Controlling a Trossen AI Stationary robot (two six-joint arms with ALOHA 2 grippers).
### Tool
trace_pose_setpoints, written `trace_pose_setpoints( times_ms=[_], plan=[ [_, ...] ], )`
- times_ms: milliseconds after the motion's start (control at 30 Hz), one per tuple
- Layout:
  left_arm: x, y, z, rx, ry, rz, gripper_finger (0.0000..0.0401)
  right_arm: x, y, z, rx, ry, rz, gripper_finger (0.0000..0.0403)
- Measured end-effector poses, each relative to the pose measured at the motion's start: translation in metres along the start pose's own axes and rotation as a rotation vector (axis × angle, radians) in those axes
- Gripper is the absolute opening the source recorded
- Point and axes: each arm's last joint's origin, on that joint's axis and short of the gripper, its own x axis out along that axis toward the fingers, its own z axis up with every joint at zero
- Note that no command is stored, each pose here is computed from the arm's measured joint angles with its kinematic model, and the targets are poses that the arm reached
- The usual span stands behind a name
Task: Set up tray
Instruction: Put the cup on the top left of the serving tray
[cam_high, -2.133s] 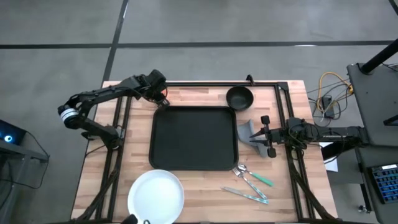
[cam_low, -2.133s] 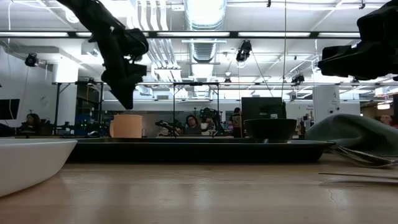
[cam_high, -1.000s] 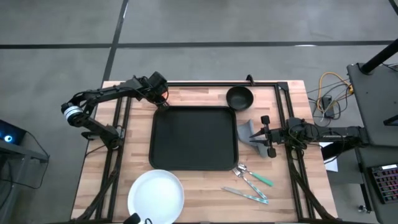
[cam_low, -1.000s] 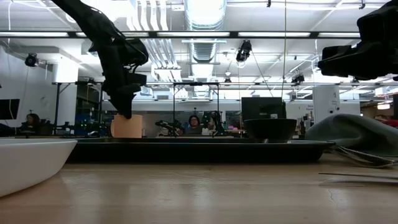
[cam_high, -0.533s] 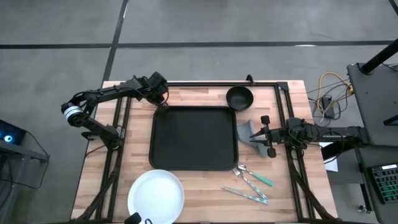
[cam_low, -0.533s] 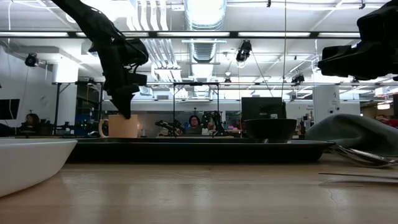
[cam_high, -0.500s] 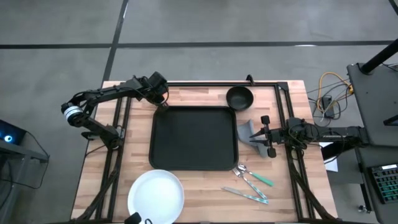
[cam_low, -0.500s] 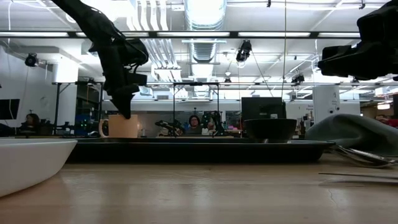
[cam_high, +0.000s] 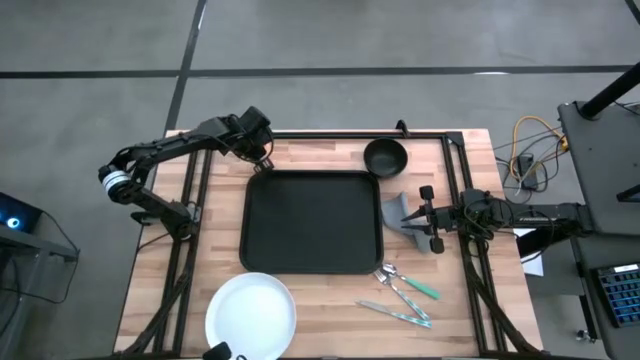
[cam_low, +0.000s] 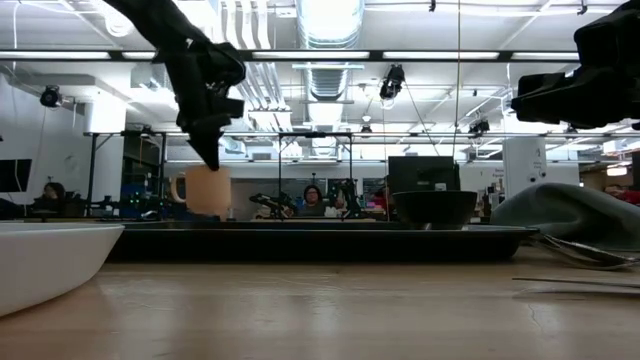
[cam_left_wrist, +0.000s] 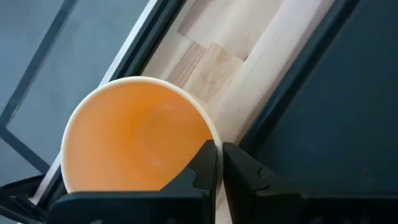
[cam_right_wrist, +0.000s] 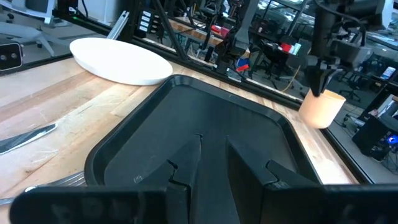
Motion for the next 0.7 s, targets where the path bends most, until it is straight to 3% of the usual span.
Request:
trace_pose_setpoints(
  times_ms=[300,533,700],
  plan=[
    [-0.015,-0.034,0.007,0.096,-0.006,-0.065,0.0000,0.000,0.000,0.000,0.000,0.000,0.000,0.0063],
    [-0.018,-0.065,0.001,0.139,0.024,-0.115,0.0000,0.000,0.000,0.000,0.000,0.000,0.000,0.0063],
    [-0.011,-0.072,-0.008,0.141,0.058,-0.124,0.0000,0.000,0.000,0.000,0.000,0.000,0.000,0.0063]
  ],
)
